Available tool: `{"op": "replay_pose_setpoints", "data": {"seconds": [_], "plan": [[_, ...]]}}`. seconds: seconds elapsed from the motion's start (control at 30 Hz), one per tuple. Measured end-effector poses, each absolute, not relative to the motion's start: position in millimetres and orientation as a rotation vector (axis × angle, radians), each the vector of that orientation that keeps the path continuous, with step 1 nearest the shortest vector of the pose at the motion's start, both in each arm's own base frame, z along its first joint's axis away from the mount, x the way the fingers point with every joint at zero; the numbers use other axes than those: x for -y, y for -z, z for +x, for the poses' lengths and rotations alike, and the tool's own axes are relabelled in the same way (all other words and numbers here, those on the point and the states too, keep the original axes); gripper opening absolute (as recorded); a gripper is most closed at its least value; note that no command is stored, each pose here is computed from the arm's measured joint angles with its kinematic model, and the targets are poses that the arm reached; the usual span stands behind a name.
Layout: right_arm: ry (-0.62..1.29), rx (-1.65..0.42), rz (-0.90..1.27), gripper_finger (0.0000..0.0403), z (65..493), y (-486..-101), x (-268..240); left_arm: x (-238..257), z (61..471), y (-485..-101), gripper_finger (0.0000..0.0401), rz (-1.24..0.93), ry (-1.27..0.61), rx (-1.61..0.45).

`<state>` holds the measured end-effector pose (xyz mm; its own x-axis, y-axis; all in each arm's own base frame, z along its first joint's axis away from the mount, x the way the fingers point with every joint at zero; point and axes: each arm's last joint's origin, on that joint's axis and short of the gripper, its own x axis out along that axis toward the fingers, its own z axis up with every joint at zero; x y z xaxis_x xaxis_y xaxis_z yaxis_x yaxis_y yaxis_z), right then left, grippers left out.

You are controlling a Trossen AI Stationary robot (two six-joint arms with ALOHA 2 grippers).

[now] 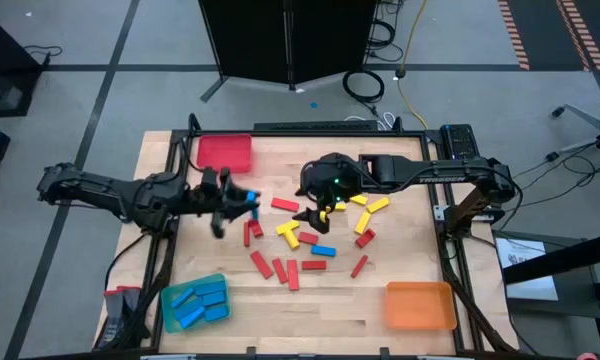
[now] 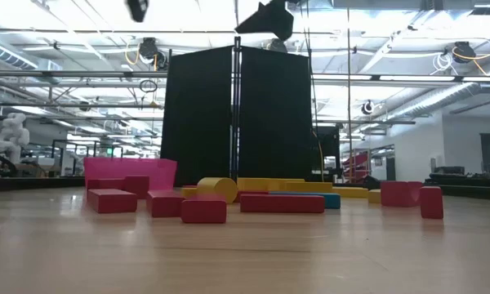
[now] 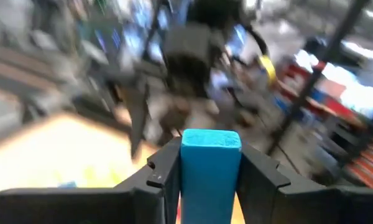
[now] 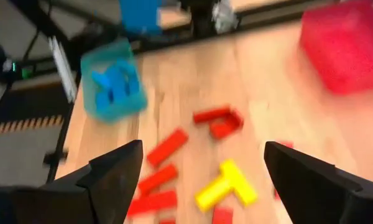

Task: Sort blocks
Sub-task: Put the blue block into the green bin

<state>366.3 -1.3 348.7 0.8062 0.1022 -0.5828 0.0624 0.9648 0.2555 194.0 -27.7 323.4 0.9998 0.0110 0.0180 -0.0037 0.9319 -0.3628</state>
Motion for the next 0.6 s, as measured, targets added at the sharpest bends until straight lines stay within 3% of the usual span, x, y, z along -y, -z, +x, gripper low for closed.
{"op": "replay_pose_setpoints", "data": {"seconds": [0.2, 0.4, 0.6], "plan": [[-0.044, -0.812, 0.258, 0.0325, 355, -336, -1, 49, 165, -301, 0.0123, -0.644, 0.189, -0.374], [-0.022, -0.903, 0.245, 0.0325, 348, -330, -1, 82, 146, -268, 0.0123, -0.728, 0.189, -0.800], [-0.021, -0.910, 0.245, 0.0325, 348, -330, -1, 120, 137, -239, 0.0123, -0.743, 0.177, -0.954]]}}
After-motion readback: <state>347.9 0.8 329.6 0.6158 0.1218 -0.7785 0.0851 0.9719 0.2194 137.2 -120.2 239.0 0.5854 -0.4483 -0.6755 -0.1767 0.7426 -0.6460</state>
